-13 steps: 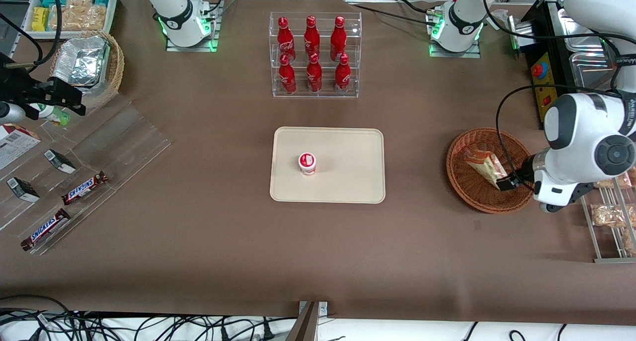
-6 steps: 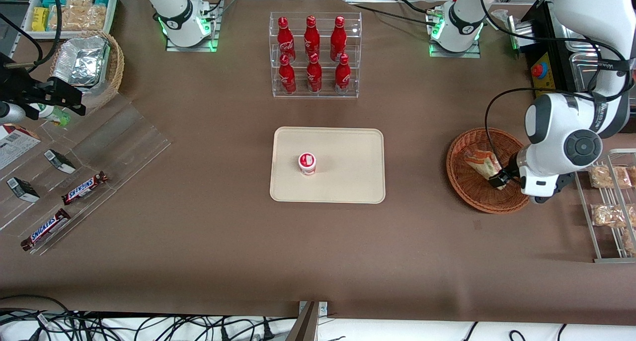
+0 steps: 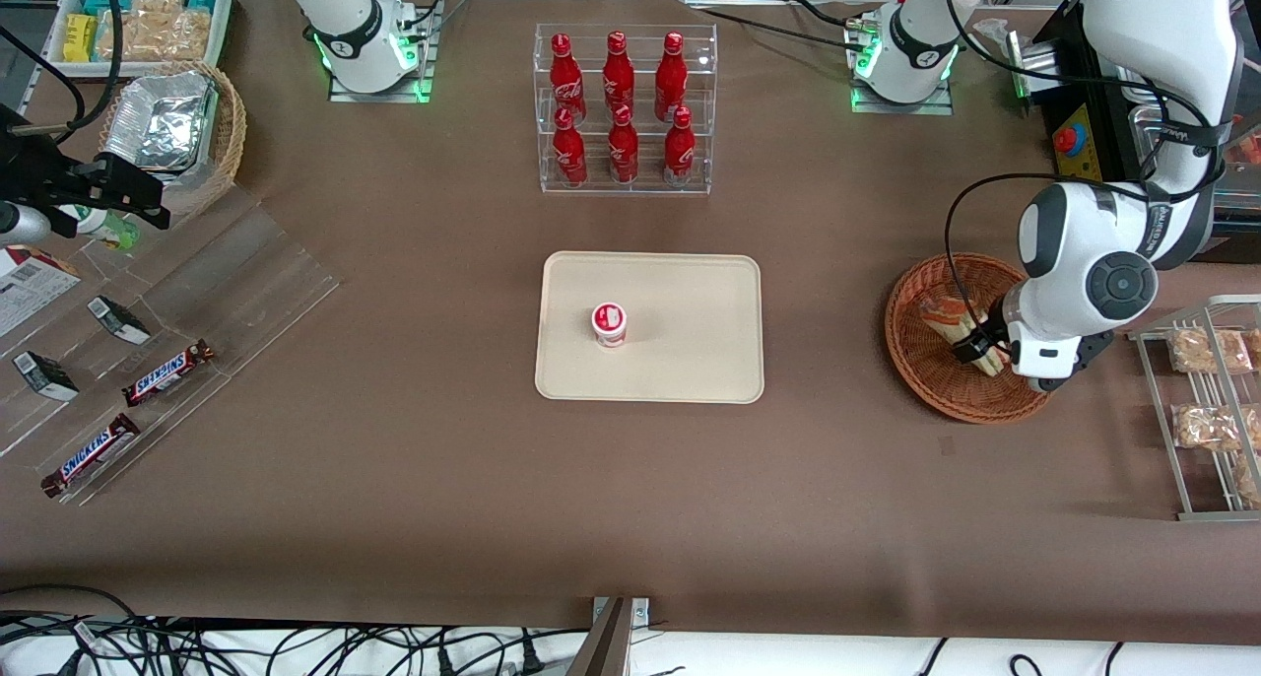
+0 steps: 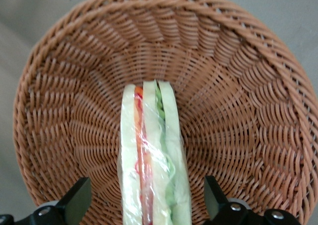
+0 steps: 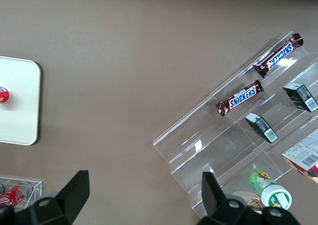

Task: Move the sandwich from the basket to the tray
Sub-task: 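Close the left gripper on the wrapped sandwich wedge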

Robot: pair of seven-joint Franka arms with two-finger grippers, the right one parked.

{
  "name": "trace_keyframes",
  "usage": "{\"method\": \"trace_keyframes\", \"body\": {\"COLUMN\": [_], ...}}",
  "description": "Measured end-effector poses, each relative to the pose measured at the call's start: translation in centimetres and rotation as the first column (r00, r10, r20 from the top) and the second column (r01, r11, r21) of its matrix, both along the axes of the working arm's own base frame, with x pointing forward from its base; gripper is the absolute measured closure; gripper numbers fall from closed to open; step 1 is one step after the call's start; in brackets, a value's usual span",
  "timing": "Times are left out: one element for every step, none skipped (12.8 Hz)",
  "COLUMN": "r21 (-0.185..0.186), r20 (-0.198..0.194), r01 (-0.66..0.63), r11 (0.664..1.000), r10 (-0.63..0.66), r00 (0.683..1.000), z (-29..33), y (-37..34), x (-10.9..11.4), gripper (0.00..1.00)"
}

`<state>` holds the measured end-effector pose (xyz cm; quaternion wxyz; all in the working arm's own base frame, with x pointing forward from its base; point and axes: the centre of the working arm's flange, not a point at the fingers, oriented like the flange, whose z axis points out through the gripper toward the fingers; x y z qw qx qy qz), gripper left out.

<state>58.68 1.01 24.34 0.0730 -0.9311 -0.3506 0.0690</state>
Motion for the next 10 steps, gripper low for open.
{"method": "trace_keyframes", "body": {"r21": [0.003, 0.007, 0.015, 0.026, 0.033, 0.037, 0.042, 0.047, 0.051, 0.053], "r20": [-0.004, -0.009, -0.014, -0.017, -0.018, -0.018, -0.019, -0.018, -0.016, -0.013], "r01": [-0.009, -0.018, -0.018, -0.011, -0.007, -0.004, -0.003, -0.008, -0.014, -0.023], "r11": [1.0, 1.0, 1.0, 1.0, 0.999, 0.999, 0.999, 0.999, 0.999, 0.998], "r10": [0.009, 0.018, 0.019, 0.012, 0.008, 0.005, 0.003, 0.008, 0.015, 0.023], "r00": [1.0, 1.0, 1.0, 1.0, 1.0, 1.0, 1.0, 1.0, 1.0, 1.0], "z": [-0.23, -0.49, -0.72, -0.86, -0.89, -0.88, -0.86, -0.82, -0.78, -0.71], "y": [-0.69, -1.25, -1.55, -1.57, -1.49, -1.44, -1.4, -1.38, -1.37, -1.37], "x": [-0.21, -0.46, -0.67, -0.8, -0.83, -0.85, -0.86, -0.86, -0.85, -0.84], "gripper": [0.0, 0.0, 0.0, 0.0, 0.0, 0.0, 0.0, 0.0, 0.01, 0.04]}}
